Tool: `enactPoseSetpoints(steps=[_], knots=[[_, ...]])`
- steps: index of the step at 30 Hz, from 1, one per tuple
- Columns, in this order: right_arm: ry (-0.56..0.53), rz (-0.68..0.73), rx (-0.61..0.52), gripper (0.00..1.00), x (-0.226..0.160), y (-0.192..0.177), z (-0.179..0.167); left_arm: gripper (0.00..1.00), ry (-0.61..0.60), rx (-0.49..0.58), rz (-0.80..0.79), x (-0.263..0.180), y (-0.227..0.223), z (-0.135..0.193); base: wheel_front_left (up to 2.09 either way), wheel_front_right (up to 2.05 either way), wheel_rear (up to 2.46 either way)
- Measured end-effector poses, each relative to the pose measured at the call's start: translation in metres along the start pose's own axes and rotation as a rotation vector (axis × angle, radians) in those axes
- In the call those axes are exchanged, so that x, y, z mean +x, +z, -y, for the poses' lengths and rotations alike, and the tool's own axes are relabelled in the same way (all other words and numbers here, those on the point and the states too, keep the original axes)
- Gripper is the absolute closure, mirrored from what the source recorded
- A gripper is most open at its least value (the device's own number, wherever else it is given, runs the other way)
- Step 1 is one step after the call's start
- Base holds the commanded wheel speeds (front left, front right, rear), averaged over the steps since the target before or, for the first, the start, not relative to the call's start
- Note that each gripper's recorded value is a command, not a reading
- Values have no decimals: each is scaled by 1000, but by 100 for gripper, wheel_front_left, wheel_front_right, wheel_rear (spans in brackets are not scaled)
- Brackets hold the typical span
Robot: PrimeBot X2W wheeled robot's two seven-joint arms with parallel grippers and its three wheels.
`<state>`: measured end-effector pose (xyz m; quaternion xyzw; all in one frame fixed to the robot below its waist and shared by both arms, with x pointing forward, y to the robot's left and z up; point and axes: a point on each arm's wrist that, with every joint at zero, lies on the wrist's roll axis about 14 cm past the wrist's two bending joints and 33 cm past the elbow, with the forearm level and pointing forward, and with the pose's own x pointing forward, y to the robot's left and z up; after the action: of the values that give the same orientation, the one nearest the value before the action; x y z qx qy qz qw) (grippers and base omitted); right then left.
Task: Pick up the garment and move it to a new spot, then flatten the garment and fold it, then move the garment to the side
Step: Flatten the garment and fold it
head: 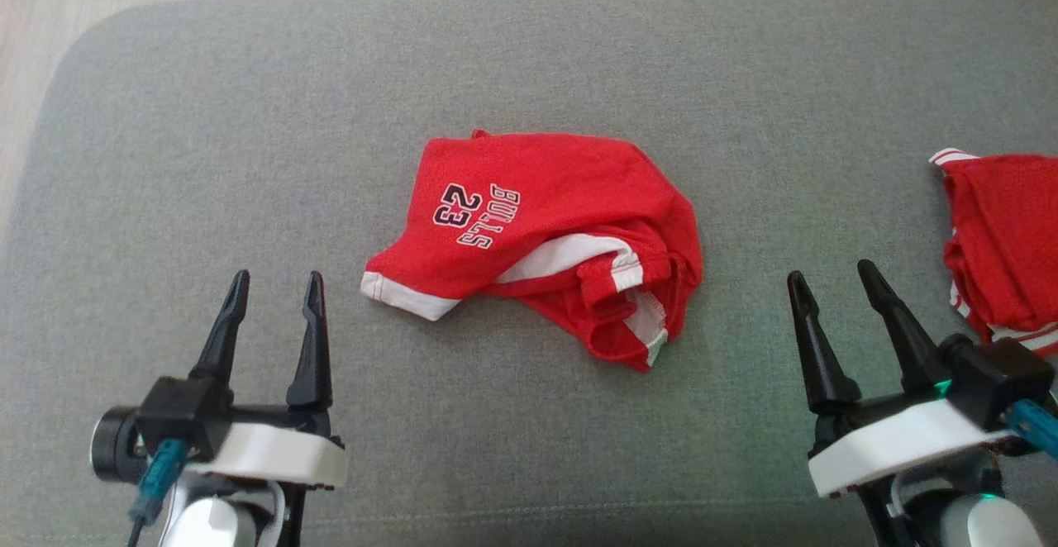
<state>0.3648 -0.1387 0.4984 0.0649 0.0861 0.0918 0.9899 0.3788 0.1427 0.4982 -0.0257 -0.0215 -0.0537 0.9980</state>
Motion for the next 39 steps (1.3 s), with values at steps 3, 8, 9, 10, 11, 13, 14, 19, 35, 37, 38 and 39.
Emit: enactPoseSetpoints(steps=[3,8,9,10,11,13,14,19,35,37,38,39], knots=[[-1,-5,3,0,1,-1,1,0,-12,-2,-9,1,-3,2,0,0,0],[0,-33,10,0,8,-10,1,0,-94,-53,-129,13,-30,17,0,0,0],[2,-40,12,0,10,-13,1,0,-111,-66,-165,18,-38,19,0,0,0],[5,-47,13,0,12,-15,1,0,-126,-74,-206,23,-46,21,0,0,0],[8,-50,14,0,15,-16,0,0,-139,-78,-243,27,-54,23,0,0,0],[11,-56,16,0,20,-18,0,0,-167,-82,-317,33,-72,27,0,0,0],[9,-59,17,0,22,-19,1,0,-177,-86,-350,35,-80,28,0,0,0],[-11,-101,26,0,24,-34,8,0,-195,-92,-499,35,-118,28,0,0,0],[81,-169,67,0,30,-49,-22,100,-270,-32,-629,43,-139,34,0,0,0],[143,-198,77,0,30,-53,-41,100,-270,-30,-617,43,-137,34,0,0,0],[176,-211,79,0,30,-55,-51,100,-269,-26,-614,42,-136,34,0,0,0],[206,-226,77,0,31,-57,-60,100,-266,-25,-611,41,-135,34,0,0,0]])
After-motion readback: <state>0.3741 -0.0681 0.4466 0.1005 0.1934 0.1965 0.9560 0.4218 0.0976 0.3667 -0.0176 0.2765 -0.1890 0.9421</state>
